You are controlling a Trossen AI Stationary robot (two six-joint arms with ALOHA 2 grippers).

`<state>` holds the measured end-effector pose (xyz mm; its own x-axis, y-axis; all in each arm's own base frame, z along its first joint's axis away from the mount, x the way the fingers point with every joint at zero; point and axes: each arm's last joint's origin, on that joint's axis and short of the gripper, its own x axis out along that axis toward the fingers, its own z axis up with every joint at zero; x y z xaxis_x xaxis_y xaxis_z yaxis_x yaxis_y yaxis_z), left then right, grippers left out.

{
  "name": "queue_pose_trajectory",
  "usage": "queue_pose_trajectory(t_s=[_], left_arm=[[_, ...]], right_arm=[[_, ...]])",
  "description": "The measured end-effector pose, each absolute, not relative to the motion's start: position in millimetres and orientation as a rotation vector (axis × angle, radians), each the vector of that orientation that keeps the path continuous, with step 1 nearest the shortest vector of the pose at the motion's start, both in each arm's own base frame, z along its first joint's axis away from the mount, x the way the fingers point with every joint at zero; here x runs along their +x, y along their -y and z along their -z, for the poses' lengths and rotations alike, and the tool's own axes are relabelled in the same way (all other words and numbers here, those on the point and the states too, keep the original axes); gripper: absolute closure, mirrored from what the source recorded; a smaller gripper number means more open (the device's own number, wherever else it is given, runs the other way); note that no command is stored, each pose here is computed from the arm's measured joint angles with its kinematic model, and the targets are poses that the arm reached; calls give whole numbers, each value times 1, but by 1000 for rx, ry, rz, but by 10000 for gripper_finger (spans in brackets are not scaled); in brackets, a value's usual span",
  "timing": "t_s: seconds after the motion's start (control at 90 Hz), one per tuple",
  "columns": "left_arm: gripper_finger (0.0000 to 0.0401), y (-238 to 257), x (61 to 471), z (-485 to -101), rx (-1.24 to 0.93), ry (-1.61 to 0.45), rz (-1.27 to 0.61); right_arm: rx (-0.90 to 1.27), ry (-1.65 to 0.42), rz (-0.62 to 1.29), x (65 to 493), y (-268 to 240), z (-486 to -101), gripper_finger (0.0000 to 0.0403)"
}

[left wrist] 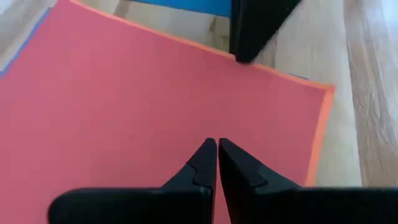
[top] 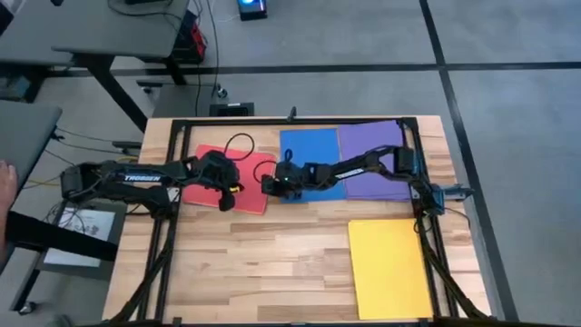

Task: Organize paper
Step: Put the pink paper into the bottom center of the table

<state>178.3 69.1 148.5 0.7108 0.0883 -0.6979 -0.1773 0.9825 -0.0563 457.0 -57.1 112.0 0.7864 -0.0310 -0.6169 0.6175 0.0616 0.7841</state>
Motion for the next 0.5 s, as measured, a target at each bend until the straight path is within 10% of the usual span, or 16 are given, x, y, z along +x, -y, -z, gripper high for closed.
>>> queue_pose_trajectory(t_s=[0.5], left_arm=[[400,-69,178,-149,-116,-764,-146]], right_arm=[[1410,-487,500,463,54,-134,258]])
